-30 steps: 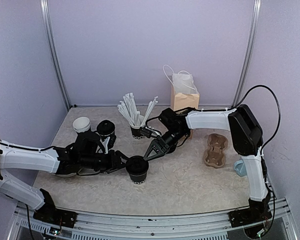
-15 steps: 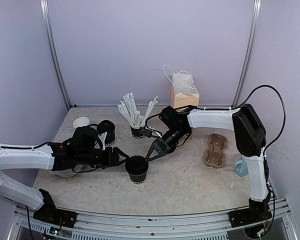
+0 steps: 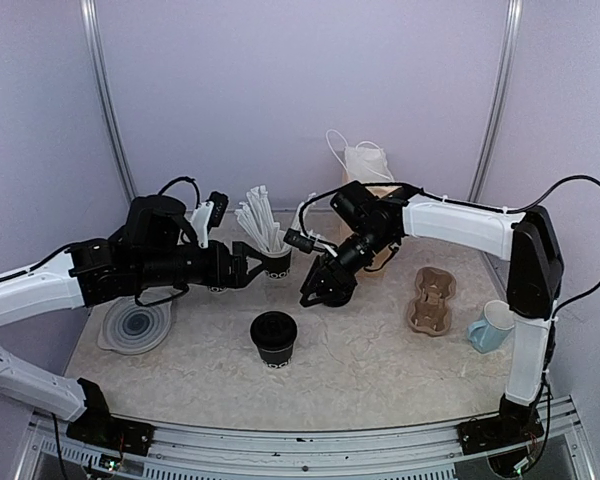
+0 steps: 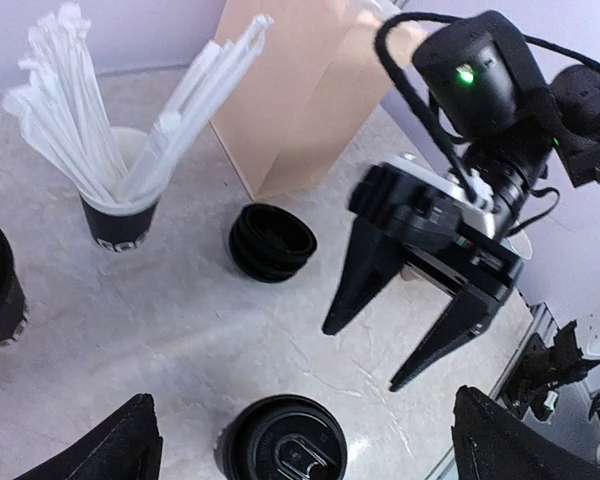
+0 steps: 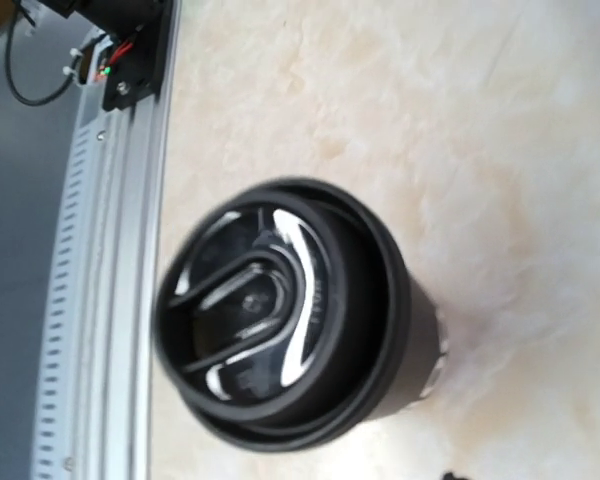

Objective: Pack the takeout coffee

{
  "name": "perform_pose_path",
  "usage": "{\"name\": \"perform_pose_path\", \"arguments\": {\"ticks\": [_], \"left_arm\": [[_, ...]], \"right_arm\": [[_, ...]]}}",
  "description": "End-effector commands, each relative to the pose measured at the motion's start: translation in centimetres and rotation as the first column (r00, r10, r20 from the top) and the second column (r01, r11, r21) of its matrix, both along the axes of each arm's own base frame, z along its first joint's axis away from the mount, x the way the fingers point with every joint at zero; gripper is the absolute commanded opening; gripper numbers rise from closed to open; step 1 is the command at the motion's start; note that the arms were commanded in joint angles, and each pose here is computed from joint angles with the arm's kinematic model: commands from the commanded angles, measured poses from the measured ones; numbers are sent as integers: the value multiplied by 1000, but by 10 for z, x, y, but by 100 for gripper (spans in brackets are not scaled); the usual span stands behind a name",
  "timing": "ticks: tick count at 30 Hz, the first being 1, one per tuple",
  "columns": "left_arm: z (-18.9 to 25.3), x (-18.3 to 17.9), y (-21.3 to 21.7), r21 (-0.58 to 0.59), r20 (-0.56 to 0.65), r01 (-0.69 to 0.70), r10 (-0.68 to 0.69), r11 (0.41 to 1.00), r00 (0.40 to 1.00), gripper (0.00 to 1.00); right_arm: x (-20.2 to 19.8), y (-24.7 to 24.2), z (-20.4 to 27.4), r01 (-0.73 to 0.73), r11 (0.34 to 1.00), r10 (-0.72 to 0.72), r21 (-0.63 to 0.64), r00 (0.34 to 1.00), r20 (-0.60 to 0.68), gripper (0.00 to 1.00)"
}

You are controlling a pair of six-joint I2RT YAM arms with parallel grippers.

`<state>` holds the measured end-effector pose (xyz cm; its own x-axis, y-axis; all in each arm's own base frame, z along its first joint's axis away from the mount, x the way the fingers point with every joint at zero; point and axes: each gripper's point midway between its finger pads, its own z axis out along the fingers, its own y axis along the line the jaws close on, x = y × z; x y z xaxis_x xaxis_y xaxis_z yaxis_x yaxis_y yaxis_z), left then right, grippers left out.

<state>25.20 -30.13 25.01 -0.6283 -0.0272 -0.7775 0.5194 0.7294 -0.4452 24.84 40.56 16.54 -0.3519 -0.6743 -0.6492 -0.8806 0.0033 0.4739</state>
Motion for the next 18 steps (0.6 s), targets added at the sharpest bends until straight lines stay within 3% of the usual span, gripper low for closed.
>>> {"name": "perform_pose_path", "arguments": {"ticks": [1, 5, 6, 8, 9, 12, 13, 15, 18], "left_arm": [[38, 27, 32, 123, 135, -131, 114, 984, 984, 99], [59, 50, 47, 209, 234, -192, 141, 959, 962, 99], [66, 55, 52, 217, 260, -225, 166, 950, 951, 99], [77, 67, 61, 224, 310, -283, 207, 933, 928, 99], [82, 74, 70, 230, 342, -338, 250, 913, 906, 99], [84, 95, 124, 216, 380, -610, 510, 763, 772, 99], [80, 99, 131, 228, 362, -628, 534, 744, 764, 99], [64, 107, 121, 310, 340, -559, 460, 769, 820, 99], [39, 107, 111, 345, 282, -507, 427, 790, 859, 99]], "right_arm": [[7, -11, 45, -26, 998, 13, 53, 970, 244, 59], [17, -15, 84, -23, 994, -27, 111, 903, 430, 62], [21, -15, 93, -17, 991, -48, 134, 884, 465, 67], [28, -17, 104, 25, 981, -116, 192, 870, 479, 96], [32, -19, 105, 50, 974, -149, 219, 873, 464, 99], [9, -14, 100, -80, 963, -41, 259, 902, 430, 100], [1, -11, 95, -116, 962, 0, 246, 904, 427, 100], [-4, -3, 80, -148, 970, 47, 193, 893, 448, 99], [-7, 5, 62, -164, 977, 85, 135, 883, 462, 99]]}}
